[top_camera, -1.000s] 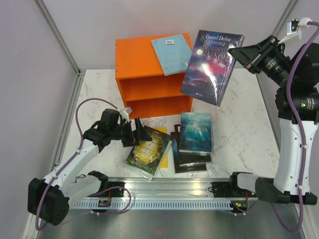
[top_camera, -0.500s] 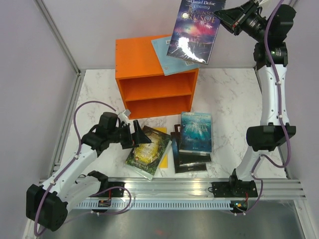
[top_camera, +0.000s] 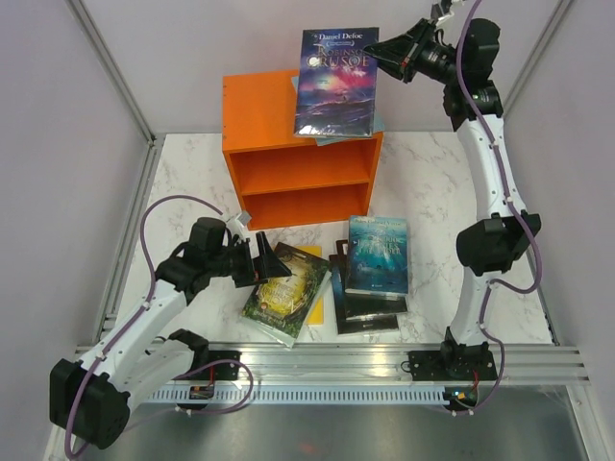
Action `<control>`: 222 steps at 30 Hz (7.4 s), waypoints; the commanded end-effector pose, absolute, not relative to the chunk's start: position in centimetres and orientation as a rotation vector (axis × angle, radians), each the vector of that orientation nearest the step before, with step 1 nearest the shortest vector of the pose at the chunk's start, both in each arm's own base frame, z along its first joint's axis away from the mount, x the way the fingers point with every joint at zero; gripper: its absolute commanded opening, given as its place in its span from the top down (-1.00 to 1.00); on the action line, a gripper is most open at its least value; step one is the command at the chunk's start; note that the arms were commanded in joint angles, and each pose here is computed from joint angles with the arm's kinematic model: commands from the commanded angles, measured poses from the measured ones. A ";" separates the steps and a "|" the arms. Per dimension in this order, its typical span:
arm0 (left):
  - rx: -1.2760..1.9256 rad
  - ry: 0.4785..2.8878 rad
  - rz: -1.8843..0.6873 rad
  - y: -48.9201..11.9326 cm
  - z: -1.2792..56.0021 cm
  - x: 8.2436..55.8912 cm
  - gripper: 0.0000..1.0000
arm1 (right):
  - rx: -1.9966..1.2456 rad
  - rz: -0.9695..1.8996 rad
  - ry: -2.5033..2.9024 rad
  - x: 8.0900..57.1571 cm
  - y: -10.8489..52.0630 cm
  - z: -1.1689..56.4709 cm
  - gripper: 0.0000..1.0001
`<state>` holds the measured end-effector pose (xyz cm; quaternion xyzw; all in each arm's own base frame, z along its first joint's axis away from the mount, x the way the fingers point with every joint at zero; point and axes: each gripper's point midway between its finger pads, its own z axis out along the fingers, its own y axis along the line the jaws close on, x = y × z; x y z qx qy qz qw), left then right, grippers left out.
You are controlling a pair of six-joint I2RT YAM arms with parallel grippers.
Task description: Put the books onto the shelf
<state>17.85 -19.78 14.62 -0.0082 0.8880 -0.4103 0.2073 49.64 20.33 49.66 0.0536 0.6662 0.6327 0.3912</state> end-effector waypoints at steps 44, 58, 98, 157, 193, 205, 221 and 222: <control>-0.026 2.471 -1.108 -19.8 14.5 18.8 -1.00 | 0.290 1.224 1.929 55.8 10.8 35.2 -0.64; -0.013 2.478 -1.160 -21.2 14.6 19.7 -0.99 | 0.708 1.183 2.061 42.3 6.0 20.8 -0.69; -0.052 2.487 -1.151 -19.7 14.2 16.4 -0.99 | 0.687 1.442 2.071 36.4 12.6 8.9 -0.75; -0.064 2.500 -1.179 -19.2 14.0 14.4 -0.99 | 0.106 1.713 1.453 27.7 15.1 42.2 1.00; -0.031 2.449 -1.151 -19.5 13.6 16.2 -1.00 | 0.410 1.701 1.343 49.0 18.1 58.9 1.00; -0.017 2.425 -1.161 -19.5 14.1 15.9 -1.00 | 0.481 1.603 1.491 54.7 20.3 51.0 1.00; -0.015 2.418 -1.163 -19.4 14.3 15.8 -1.00 | 0.469 1.326 1.718 54.9 19.2 43.5 -0.27; -0.016 2.418 -1.162 -19.4 14.3 15.8 -1.00 | 0.451 1.294 1.734 54.7 19.1 43.2 -0.34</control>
